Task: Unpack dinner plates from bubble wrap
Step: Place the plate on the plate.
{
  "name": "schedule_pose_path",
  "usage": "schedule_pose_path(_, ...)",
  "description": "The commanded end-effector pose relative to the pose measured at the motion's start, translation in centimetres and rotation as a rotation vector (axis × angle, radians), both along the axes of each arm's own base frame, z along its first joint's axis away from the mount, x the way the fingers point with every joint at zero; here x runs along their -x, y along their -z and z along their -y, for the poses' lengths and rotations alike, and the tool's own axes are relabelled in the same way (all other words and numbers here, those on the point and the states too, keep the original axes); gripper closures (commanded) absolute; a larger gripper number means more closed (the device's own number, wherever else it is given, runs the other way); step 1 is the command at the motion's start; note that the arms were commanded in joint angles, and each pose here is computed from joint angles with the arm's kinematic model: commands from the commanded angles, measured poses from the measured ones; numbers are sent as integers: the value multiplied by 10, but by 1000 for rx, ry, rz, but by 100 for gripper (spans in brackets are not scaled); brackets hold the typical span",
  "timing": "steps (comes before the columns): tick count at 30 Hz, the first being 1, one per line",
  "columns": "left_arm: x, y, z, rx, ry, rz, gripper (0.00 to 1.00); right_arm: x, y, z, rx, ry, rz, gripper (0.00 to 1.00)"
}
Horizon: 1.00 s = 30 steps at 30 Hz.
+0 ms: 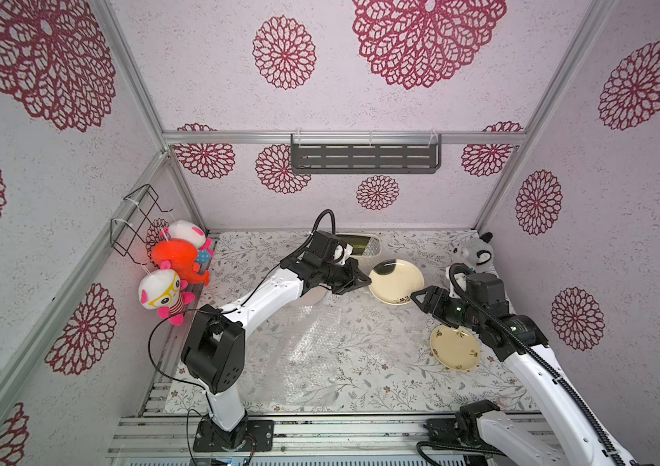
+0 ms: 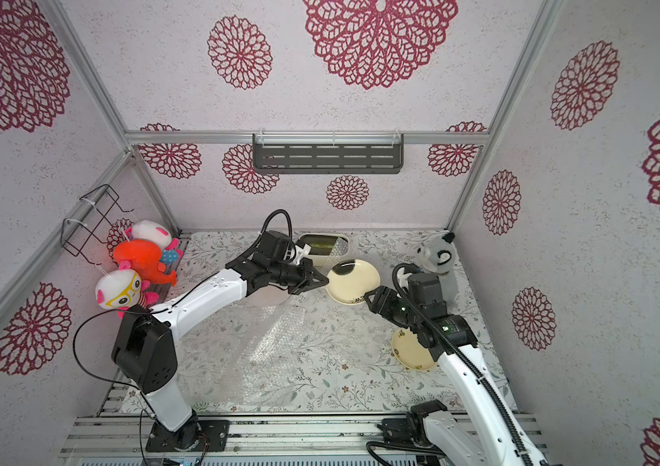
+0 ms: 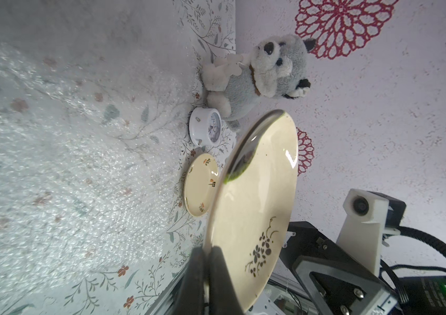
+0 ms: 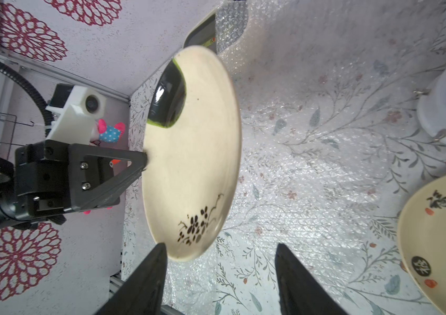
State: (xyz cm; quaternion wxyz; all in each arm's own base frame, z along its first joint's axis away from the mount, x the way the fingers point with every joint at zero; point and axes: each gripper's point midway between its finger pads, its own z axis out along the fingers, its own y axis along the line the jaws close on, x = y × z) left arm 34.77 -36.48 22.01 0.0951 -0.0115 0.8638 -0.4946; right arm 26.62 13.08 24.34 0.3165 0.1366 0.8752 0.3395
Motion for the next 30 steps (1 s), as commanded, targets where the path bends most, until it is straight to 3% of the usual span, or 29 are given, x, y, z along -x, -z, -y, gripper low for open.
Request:
schedule_pose_path(1,5,-20,14,79,42,29,100,-11,-15,-4,-71,12,44,40)
schedule_pose_path(17,20,-11,24,75,62,2,100,-9,-11,4,-62,67,14,80)
schedule_pose_path(23,21,-10,26,72,64,-3,100,-6,-4,6,-46,76,-11,89)
schedule_pose_path(30,22,-2,22,50,60,-19,67,-4,1,12,-15,97,-43,94)
